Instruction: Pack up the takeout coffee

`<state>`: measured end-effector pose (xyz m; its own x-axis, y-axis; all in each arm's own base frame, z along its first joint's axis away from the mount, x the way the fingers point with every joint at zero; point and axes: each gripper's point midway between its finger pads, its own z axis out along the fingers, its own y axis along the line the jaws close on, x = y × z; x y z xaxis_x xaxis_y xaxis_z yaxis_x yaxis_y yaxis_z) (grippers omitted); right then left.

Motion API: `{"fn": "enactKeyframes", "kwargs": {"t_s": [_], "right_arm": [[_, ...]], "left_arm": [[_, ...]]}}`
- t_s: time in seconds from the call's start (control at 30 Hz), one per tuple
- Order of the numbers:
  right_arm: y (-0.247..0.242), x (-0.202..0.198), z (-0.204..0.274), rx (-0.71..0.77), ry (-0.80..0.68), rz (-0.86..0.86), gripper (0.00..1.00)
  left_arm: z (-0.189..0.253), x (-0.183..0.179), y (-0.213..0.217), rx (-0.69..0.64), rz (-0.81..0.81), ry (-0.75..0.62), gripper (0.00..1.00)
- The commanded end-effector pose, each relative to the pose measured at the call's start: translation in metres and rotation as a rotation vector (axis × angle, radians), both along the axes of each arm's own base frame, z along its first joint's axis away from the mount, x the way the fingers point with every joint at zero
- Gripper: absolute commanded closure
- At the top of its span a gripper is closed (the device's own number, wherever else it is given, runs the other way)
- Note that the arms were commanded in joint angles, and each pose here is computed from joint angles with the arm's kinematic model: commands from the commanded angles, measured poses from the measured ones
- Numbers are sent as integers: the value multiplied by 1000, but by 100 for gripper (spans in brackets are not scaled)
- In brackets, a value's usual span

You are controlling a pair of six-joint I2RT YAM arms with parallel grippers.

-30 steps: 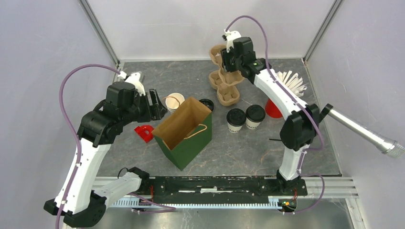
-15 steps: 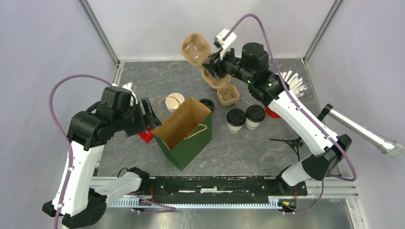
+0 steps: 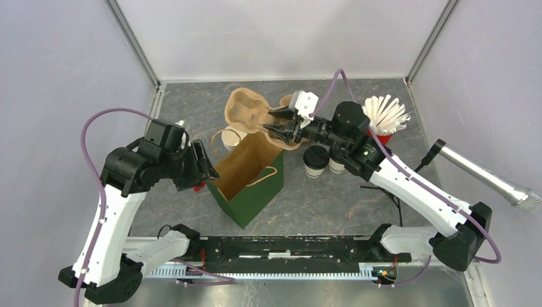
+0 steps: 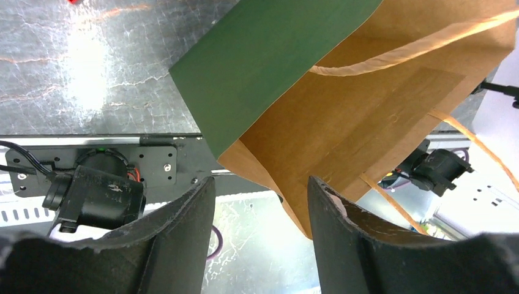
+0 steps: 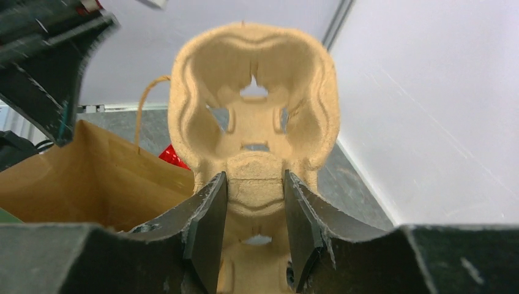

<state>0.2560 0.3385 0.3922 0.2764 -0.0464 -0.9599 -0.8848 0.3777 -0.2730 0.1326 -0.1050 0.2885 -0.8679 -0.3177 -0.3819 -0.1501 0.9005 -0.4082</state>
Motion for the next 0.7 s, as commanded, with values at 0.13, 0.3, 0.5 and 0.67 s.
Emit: {"fn": "enactKeyframes", "kwargs": {"t_s": [0.13, 0.3, 0.5, 0.67], "right_arm": [[10, -24, 35, 77, -170, 111, 56], [15, -24, 22, 35, -149, 117, 57], [13, -11, 22, 4, -79, 39, 55], [-1, 18, 20, -24, 62, -154, 54]], "left_arm": [[-10, 6, -15, -41, -46, 20, 47], [-8, 17, -12, -29, -51, -62, 56], [-3, 26, -6, -15, -42, -165, 67], [-11, 26, -2, 14, -49, -160, 70]]}}
